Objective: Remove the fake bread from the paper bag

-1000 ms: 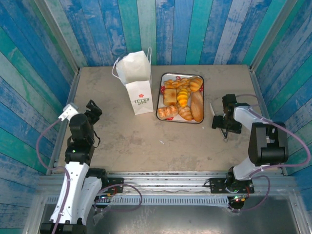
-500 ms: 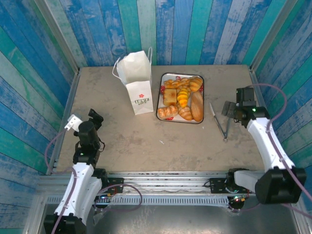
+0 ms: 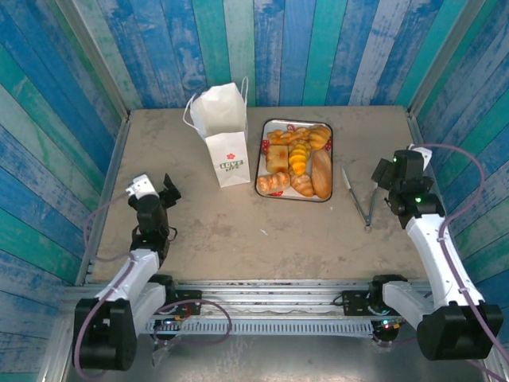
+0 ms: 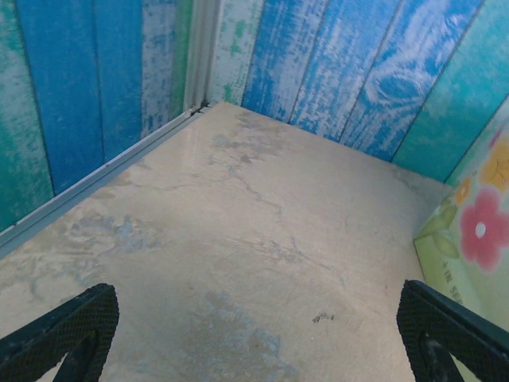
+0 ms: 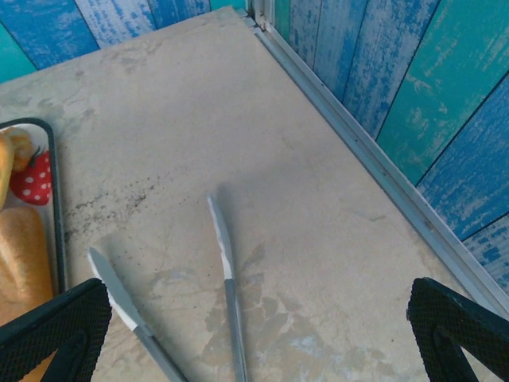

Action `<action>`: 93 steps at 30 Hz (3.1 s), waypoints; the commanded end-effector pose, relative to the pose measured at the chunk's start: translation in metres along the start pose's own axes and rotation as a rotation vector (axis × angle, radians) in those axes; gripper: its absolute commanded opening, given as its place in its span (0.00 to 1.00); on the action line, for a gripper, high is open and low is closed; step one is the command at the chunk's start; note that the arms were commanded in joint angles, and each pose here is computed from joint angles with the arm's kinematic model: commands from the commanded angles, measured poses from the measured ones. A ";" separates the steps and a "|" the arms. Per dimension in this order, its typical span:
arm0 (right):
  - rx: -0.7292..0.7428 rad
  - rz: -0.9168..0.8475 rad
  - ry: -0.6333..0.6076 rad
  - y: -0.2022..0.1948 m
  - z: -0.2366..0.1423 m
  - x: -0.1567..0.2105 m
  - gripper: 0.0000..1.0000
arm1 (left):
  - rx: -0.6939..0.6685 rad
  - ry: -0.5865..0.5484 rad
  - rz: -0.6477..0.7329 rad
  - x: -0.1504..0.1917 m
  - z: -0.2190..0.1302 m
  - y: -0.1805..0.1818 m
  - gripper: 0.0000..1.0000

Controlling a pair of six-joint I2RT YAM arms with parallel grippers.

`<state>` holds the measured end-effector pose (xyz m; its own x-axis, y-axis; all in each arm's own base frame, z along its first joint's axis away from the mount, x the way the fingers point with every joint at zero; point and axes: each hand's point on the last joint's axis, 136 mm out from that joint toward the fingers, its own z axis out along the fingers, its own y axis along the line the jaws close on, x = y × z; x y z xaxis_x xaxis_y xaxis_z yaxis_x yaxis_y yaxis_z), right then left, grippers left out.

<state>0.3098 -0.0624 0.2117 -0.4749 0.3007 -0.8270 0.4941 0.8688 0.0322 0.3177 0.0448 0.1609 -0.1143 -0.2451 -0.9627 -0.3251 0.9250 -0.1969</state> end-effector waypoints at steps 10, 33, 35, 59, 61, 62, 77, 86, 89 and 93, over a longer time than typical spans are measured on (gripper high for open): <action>-0.014 -0.116 -0.134 0.001 0.030 0.023 1.00 | 0.088 -0.110 0.190 -0.004 0.020 -0.020 0.94; -0.254 -0.123 -0.351 0.031 0.042 0.056 1.00 | 0.246 0.000 0.222 0.033 0.058 -0.047 0.94; -0.288 -0.142 -0.357 0.038 0.044 0.059 1.00 | 0.248 -0.001 0.222 0.033 0.057 -0.048 0.94; -0.517 -0.349 -0.237 0.111 0.094 0.077 1.00 | 0.248 -0.001 0.221 0.033 0.057 -0.048 0.94; -0.537 -0.366 -0.230 0.115 0.094 0.078 1.00 | 0.249 -0.002 0.221 0.033 0.057 -0.048 0.94; -0.538 -0.366 -0.233 0.115 0.093 0.078 1.00 | 0.247 -0.003 0.221 0.033 0.057 -0.048 0.94; -0.536 -0.367 -0.231 0.115 0.094 0.078 1.00 | 0.248 -0.003 0.223 0.033 0.057 -0.048 0.94; -0.532 -0.368 -0.232 0.115 0.094 0.078 1.00 | 0.248 -0.002 0.223 0.033 0.057 -0.048 0.94; -0.532 -0.369 -0.231 0.115 0.094 0.078 1.00 | 0.247 0.000 0.224 0.034 0.058 -0.048 0.94; -0.532 -0.369 -0.231 0.115 0.094 0.078 1.00 | 0.246 0.000 0.224 0.034 0.058 -0.047 0.94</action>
<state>0.3973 0.0230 0.0997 -0.3423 -0.0797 -0.9362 -0.1145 0.9925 -0.0426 0.3798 0.0095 0.1320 -0.1427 -0.0403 -0.9889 -0.0594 0.9977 -0.0321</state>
